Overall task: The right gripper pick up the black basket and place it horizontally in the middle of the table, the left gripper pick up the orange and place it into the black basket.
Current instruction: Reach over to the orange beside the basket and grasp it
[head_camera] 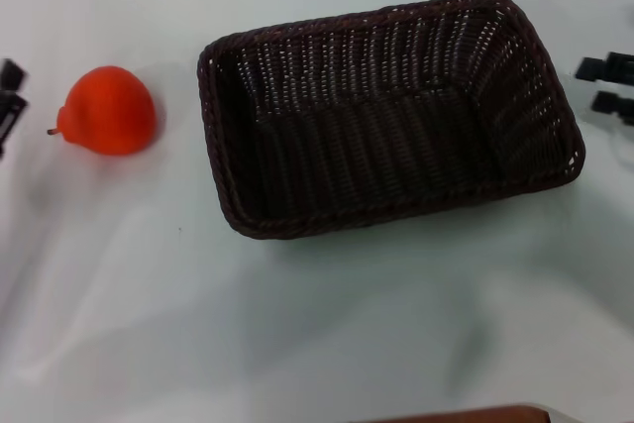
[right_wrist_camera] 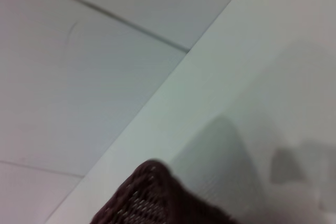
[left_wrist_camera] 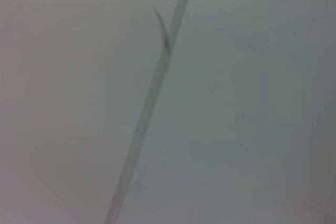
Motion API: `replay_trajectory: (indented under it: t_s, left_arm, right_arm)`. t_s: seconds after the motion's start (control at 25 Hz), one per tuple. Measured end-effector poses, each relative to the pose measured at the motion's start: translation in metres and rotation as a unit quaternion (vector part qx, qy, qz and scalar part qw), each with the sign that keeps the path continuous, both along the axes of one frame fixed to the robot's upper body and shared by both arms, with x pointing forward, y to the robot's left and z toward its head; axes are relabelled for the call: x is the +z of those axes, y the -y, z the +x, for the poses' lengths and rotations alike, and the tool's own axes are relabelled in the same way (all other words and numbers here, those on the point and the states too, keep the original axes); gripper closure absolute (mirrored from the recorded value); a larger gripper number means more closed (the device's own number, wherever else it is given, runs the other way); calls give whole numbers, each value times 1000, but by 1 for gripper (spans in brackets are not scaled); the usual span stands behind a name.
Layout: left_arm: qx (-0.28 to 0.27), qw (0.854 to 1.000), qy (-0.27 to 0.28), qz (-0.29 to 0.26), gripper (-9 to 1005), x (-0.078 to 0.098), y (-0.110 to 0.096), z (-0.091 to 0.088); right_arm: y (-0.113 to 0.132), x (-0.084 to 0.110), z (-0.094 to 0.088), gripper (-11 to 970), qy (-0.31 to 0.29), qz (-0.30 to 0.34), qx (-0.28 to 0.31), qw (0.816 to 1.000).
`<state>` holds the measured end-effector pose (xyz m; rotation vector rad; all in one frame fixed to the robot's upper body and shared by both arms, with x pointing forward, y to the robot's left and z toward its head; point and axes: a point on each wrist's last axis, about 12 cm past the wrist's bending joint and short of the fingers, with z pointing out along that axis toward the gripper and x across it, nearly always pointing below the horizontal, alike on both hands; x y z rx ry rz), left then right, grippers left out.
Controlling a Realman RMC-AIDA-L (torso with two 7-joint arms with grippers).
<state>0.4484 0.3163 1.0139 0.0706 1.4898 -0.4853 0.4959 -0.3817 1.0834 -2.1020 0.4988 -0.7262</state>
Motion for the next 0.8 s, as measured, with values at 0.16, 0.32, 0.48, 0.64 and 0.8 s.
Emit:
replay_trajectory:
  t_s: [0.16,0.32,0.48,0.64,0.8]
  left_arm:
    - [-73,995,-63,21,251,2,-6,17]
    - [-89,988,-113,51,254,-2,-6,32]
    - [-71,985,-133,78,256,-9,8,44]
    - [-68,983,-139,101,259,-13,25,55]
    - [-83,979,-145,119,262,-15,36,60]
  right_arm:
    - [16,5,-2,289,36,-24,-18,999]
    - [30,13,-1,290,72,-37,-38,996]
    - [31,20,1,293,123,-42,-40,991]
    - [25,25,5,295,166,-40,-37,985]
    - [21,29,8,297,197,-39,-35,979]
